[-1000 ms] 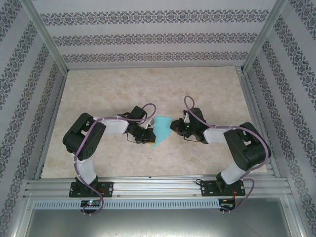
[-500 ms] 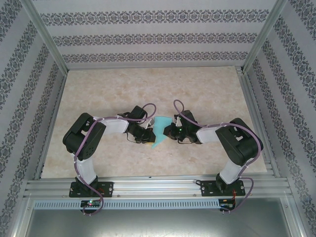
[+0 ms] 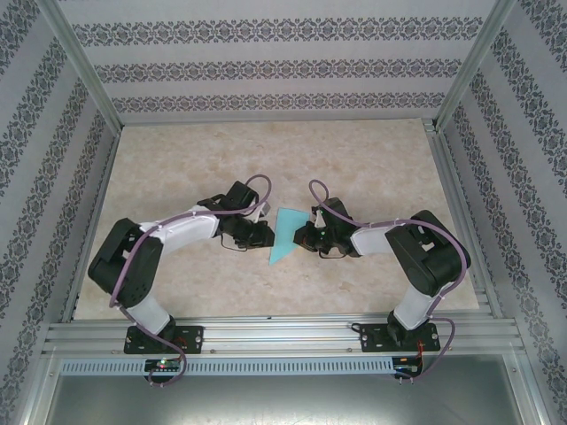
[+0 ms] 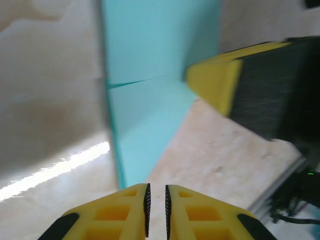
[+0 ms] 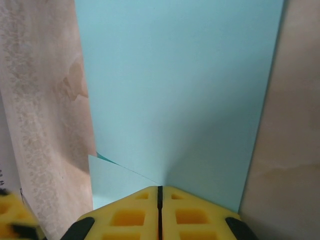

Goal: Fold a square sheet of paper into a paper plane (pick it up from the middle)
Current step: Third fold the triangle at the center of the table.

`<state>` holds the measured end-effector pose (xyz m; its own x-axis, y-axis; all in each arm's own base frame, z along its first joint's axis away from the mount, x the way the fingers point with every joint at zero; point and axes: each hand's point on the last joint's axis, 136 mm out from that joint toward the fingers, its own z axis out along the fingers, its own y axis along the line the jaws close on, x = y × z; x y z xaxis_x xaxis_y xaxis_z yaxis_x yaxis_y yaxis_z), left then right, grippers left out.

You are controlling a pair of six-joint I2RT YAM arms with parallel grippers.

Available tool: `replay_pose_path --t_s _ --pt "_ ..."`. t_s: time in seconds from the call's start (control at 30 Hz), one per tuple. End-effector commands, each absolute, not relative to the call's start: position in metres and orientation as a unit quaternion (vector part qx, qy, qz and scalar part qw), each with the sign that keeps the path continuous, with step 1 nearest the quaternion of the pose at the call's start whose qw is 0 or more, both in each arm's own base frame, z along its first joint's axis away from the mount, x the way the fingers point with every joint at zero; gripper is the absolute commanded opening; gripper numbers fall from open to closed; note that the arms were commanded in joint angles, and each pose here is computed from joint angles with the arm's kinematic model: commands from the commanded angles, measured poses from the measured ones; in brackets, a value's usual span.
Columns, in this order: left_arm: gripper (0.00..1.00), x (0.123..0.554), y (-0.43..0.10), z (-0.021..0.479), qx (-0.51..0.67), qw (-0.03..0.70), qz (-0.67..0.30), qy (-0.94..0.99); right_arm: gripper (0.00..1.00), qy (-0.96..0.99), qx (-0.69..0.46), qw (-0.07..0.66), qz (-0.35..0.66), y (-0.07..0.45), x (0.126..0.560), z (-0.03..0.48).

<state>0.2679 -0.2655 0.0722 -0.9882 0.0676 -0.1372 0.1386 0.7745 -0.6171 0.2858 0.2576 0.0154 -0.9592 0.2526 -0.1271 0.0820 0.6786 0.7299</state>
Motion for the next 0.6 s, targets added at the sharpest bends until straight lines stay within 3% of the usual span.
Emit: replay_pose_path --t_s 0.0,0.17,0.57 --pt "0.18 0.266 -0.293 0.089 0.047 0.034 -0.393 0.918 0.08 0.937 0.107 0.083 0.322 0.236 0.271 -0.016" --pt "0.17 0.261 -0.323 0.074 0.051 0.01 -0.406 0.912 0.08 0.94 0.106 0.083 0.314 0.235 0.271 -0.017" --pt "0.16 0.269 -0.318 0.032 0.021 0.007 -0.365 0.931 0.08 0.944 0.106 0.076 0.304 0.233 0.267 -0.021"
